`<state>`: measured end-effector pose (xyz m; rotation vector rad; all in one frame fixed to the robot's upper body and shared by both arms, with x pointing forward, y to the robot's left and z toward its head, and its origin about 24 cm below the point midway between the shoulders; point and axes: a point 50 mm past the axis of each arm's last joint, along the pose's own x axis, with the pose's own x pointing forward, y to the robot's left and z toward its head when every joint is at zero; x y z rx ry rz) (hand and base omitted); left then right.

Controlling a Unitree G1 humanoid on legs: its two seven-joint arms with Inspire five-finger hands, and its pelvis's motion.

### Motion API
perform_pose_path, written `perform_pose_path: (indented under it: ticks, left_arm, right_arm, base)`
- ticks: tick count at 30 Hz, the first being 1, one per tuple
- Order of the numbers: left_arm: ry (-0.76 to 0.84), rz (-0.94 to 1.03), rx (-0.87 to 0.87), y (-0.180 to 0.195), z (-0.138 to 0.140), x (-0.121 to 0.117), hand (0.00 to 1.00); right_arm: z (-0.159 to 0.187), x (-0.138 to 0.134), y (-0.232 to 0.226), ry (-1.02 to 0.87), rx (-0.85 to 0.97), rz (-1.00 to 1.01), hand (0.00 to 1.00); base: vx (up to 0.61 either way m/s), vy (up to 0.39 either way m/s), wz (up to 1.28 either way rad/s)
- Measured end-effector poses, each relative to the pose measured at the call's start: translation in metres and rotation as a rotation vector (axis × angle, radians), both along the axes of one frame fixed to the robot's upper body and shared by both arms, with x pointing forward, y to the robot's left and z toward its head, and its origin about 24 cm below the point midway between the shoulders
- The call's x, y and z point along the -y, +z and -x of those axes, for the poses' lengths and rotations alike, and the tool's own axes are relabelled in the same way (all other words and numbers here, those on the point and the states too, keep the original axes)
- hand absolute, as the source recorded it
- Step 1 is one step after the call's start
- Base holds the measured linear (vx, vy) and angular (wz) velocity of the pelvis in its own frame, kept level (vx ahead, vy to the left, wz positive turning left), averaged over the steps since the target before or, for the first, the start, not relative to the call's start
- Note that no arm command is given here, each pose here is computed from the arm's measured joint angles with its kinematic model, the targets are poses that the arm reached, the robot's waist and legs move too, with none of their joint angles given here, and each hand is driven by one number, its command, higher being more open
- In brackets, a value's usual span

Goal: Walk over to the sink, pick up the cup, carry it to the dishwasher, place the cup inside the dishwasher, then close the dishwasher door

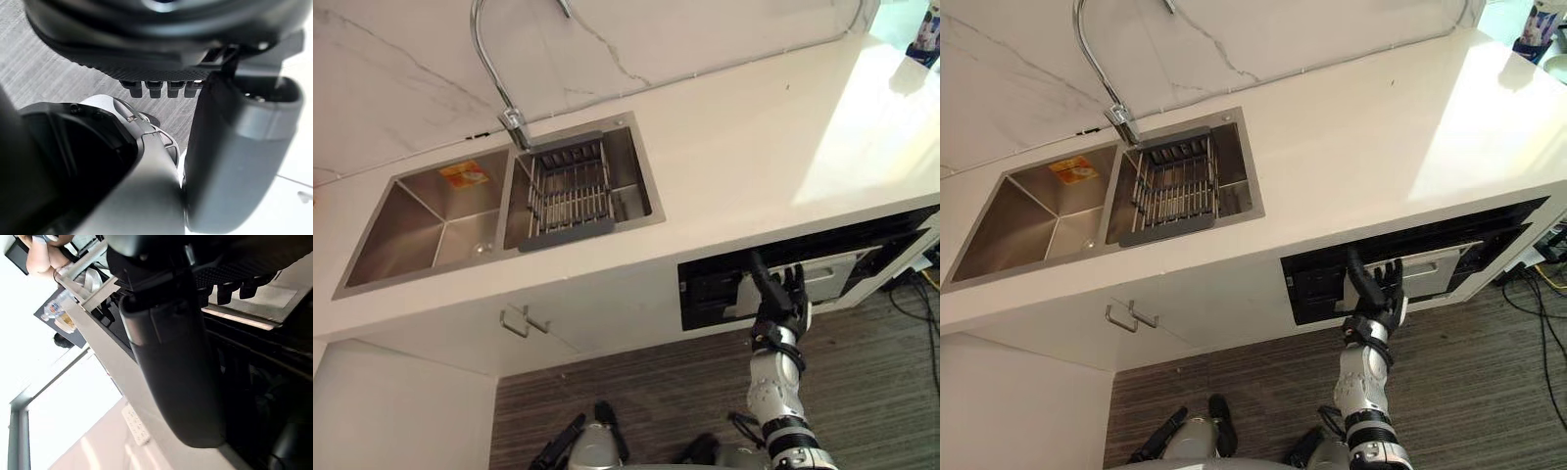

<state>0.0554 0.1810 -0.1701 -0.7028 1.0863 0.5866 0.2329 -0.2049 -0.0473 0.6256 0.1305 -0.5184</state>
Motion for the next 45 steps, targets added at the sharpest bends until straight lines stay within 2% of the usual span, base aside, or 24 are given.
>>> perform_pose_path:
  ticks: [5, 9, 11, 14, 18, 21, 28, 33, 39, 45]
  left_arm:
    - [0.008, -0.021, 0.01, 0.0, 0.002, -0.001, 1.0]
    - [0.02, -0.041, -0.01, 0.0, 0.005, -0.003, 1.0]
    - [0.026, -0.061, -0.024, 0.0, 0.007, -0.008, 1.0]
    - [0.028, -0.087, -0.047, 0.001, 0.009, -0.016, 1.0]
    - [-0.003, -0.089, -0.069, 0.001, 0.009, -0.02, 1.0]
    - [-0.063, -0.097, -0.077, 0.002, 0.007, -0.024, 1.0]
    - [-0.13, -0.082, -0.105, 0.002, 0.01, -0.03, 1.0]
    - [-0.147, -0.103, -0.084, 0.006, 0.008, -0.044, 1.0]
    - [-0.151, -0.148, -0.035, 0.012, 0.0, -0.061, 1.0]
    - [-0.17, -0.117, -0.032, 0.01, 0.001, -0.054, 1.0]
  right_arm:
    - [0.062, -0.008, -0.052, -0.014, -0.251, -0.068, 1.0]
    - [0.109, 0.003, -0.078, -0.091, -0.401, -0.096, 1.0]
    - [0.123, 0.004, -0.084, -0.109, -0.435, -0.114, 1.0]
    - [0.123, 0.002, -0.084, -0.094, -0.417, -0.111, 1.0]
    - [0.106, 0.004, -0.078, -0.013, -0.412, -0.006, 1.0]
    - [0.078, 0.01, -0.067, 0.035, -0.398, 0.115, 1.0]
    - [0.027, 0.043, -0.046, 0.157, -0.453, 0.312, 1.0]
    - [-0.002, 0.058, -0.033, 0.184, -0.482, 0.316, 1.0]
    - [-0.038, 0.073, 0.0, 0.14, -0.409, 0.381, 1.0]
    - [-0.052, 0.079, 0.018, 0.104, -0.375, 0.428, 1.0]
  base:
    - [0.05, 0.082, -0.13]
    - [0.05, 0.17, -0.04]
    - [0.07, 0.238, -0.12]
    - [0.07, 0.216, -0.16]
    - [0.04, 0.18, 0.05]
    - [0.02, 0.139, 0.23]
    - [0.05, 0.09, 0.28]
    - [-0.01, 0.038, 0.19]
    - [-0.06, 0.056, 0.03]
    - [-0.09, 0.063, 0.01]
